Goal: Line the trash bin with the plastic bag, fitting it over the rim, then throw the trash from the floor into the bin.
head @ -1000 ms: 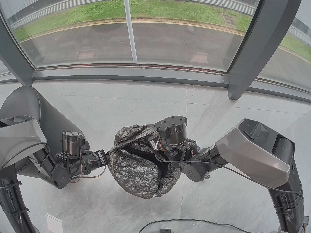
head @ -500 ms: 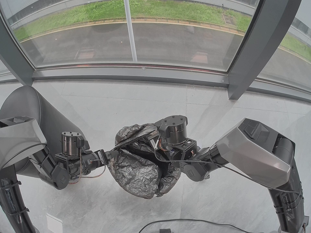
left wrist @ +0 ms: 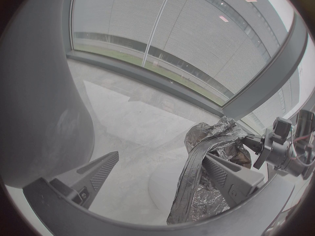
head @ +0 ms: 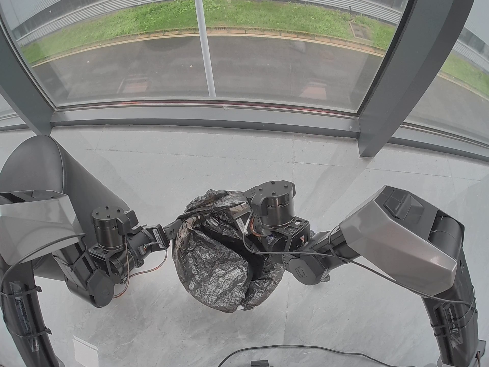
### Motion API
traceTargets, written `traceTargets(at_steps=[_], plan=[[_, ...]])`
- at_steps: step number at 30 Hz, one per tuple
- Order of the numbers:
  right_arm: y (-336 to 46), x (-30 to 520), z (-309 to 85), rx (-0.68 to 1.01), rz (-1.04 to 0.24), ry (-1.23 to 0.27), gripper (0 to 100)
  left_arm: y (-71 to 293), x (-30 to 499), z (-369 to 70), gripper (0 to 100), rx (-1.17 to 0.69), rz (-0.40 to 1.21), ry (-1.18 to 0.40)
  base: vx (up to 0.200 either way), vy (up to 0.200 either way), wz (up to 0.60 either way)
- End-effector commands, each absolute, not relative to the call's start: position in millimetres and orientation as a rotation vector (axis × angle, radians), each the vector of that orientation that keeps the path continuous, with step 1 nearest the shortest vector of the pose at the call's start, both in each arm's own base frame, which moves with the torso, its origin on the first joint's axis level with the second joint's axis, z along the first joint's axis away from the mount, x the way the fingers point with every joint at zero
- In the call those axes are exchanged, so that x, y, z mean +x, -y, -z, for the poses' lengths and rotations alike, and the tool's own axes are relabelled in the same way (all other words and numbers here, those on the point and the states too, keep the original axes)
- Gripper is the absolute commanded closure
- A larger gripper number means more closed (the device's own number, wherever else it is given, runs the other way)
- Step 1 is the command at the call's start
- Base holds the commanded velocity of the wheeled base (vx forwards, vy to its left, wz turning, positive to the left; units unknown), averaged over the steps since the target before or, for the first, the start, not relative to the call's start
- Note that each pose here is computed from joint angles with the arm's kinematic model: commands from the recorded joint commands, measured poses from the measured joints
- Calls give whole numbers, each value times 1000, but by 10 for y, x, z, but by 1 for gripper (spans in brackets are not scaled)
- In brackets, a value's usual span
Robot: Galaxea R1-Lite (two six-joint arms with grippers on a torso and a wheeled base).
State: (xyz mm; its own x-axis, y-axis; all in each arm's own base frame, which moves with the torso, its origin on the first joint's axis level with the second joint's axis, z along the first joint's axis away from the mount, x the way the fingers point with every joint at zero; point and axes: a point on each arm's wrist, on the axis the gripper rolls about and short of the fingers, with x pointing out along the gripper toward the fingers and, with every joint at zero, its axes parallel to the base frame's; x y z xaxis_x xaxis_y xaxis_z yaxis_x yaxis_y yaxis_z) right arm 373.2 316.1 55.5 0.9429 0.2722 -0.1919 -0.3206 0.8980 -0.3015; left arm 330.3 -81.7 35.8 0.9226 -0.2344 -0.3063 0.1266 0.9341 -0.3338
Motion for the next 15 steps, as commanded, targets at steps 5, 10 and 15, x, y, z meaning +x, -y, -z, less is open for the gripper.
traceTargets(at_steps=[5,10,15], plan=[[-3184,3755,-550,-331,-307,-139,100,906,3264,-22,0,-266,195,-419,0,0,0],[-3186,3768,-535,-330,-307,-139,100,897,3270,-4,0,-266,191,-423,0,0,0],[-3187,3815,-531,-326,-301,-132,100,892,3272,16,0,-267,188,-427,0,0,0]])
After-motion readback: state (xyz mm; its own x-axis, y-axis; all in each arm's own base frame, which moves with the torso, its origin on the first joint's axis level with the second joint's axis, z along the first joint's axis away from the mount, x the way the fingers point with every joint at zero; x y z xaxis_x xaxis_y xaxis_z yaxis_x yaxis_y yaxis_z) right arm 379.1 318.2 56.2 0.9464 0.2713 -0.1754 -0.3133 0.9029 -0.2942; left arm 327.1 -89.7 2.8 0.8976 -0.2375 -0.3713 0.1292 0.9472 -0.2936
